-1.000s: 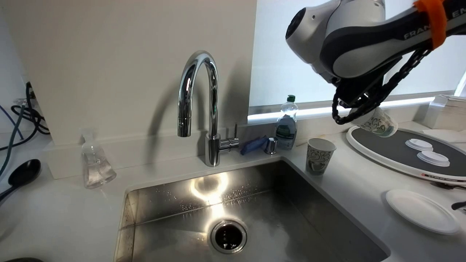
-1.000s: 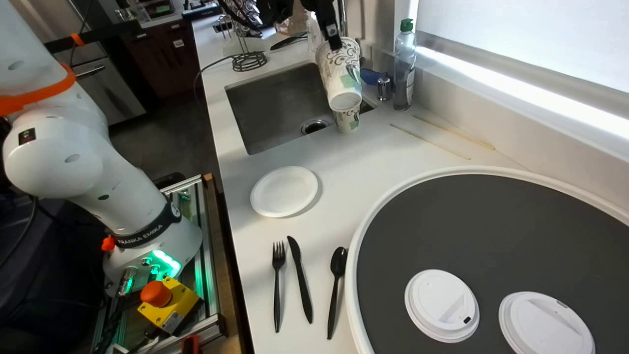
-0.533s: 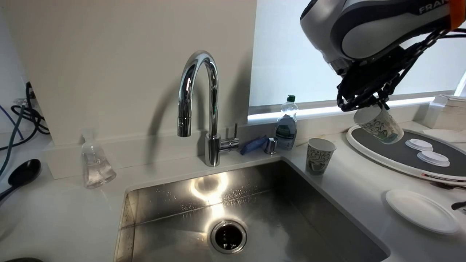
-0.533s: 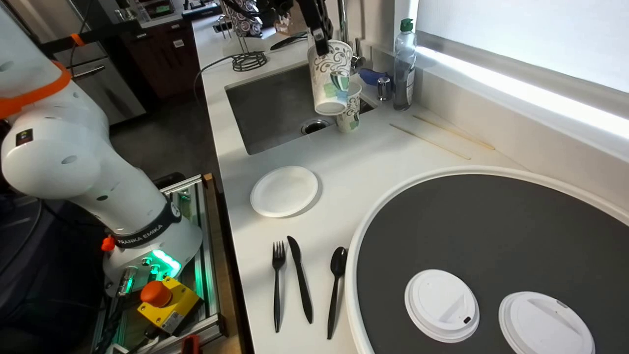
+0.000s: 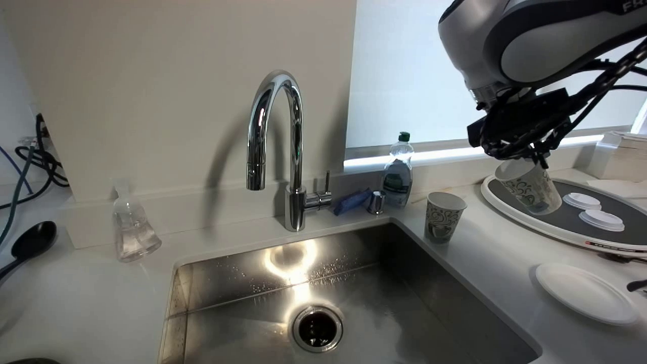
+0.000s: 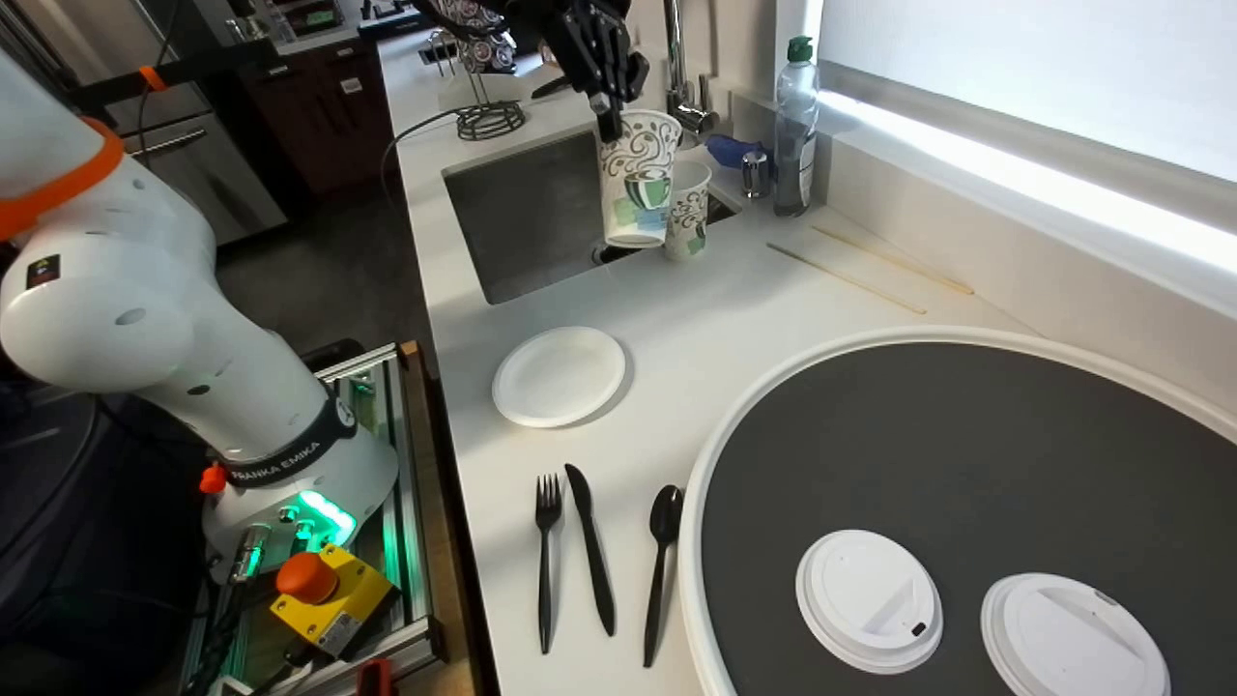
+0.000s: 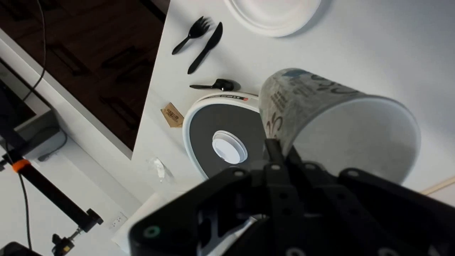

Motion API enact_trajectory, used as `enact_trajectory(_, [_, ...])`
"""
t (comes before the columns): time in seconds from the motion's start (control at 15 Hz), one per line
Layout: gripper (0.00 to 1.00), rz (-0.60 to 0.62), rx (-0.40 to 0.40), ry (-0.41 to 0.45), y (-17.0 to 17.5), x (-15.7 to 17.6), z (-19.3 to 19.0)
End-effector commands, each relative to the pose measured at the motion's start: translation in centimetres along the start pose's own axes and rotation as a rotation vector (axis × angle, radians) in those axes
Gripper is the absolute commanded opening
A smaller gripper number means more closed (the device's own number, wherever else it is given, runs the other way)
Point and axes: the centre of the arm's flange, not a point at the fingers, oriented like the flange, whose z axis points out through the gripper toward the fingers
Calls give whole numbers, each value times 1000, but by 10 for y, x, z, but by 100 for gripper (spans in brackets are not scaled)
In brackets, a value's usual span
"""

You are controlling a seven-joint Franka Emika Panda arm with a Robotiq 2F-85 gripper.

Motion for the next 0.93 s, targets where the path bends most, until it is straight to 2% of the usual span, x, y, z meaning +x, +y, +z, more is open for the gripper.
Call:
enact_trajectory(0.0, [1, 144, 28, -29, 16, -15, 20])
enact_trajectory(0.47, [1, 374, 32, -143, 24, -25, 39])
enact_trajectory(0.87, [1, 530, 100, -215, 22, -23, 44])
